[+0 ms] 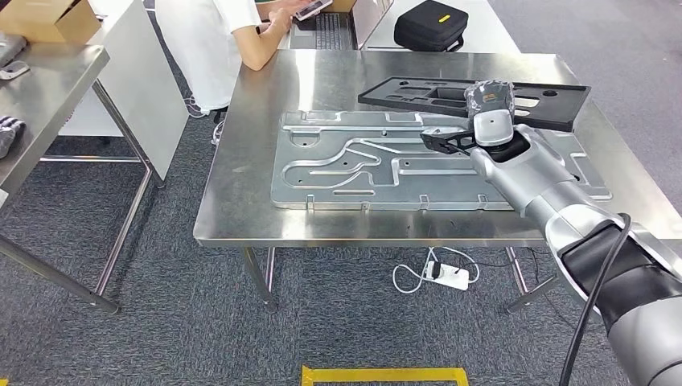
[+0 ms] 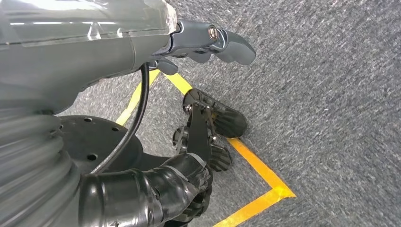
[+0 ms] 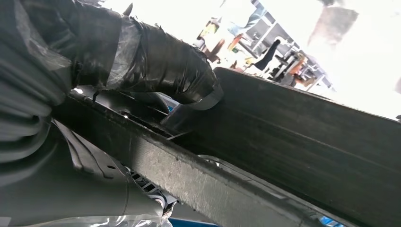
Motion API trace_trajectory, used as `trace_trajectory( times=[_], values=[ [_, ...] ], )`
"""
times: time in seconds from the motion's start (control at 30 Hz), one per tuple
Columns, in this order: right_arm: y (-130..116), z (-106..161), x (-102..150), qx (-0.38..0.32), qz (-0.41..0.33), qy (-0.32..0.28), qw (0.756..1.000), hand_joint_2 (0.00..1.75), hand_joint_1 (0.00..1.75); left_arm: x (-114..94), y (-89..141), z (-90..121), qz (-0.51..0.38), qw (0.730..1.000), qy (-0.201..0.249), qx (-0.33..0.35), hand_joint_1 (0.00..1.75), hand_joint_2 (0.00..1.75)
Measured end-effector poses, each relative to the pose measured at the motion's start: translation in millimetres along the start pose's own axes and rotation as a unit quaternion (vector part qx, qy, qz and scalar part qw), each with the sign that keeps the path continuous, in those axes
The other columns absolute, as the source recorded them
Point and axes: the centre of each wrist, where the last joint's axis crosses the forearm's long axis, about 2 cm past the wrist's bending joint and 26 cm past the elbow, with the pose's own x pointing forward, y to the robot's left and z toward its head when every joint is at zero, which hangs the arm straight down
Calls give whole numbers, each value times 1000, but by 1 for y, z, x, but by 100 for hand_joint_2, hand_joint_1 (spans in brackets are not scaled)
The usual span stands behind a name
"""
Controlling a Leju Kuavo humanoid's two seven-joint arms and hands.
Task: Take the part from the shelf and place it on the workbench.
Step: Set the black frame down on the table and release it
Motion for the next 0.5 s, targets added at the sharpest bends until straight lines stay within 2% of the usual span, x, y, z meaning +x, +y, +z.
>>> trace_trajectory(
  times=[0.2, 0.5],
  values=[
    [13, 2, 11, 12, -5, -12, 1000, 175, 175, -1, 0, 0, 2, 1000, -3, 5, 0, 175],
    [42, 10, 14, 29, -21, -11, 999, 175, 175, -1, 0, 0, 3, 1000, -10, 10, 0, 175]
  ],
)
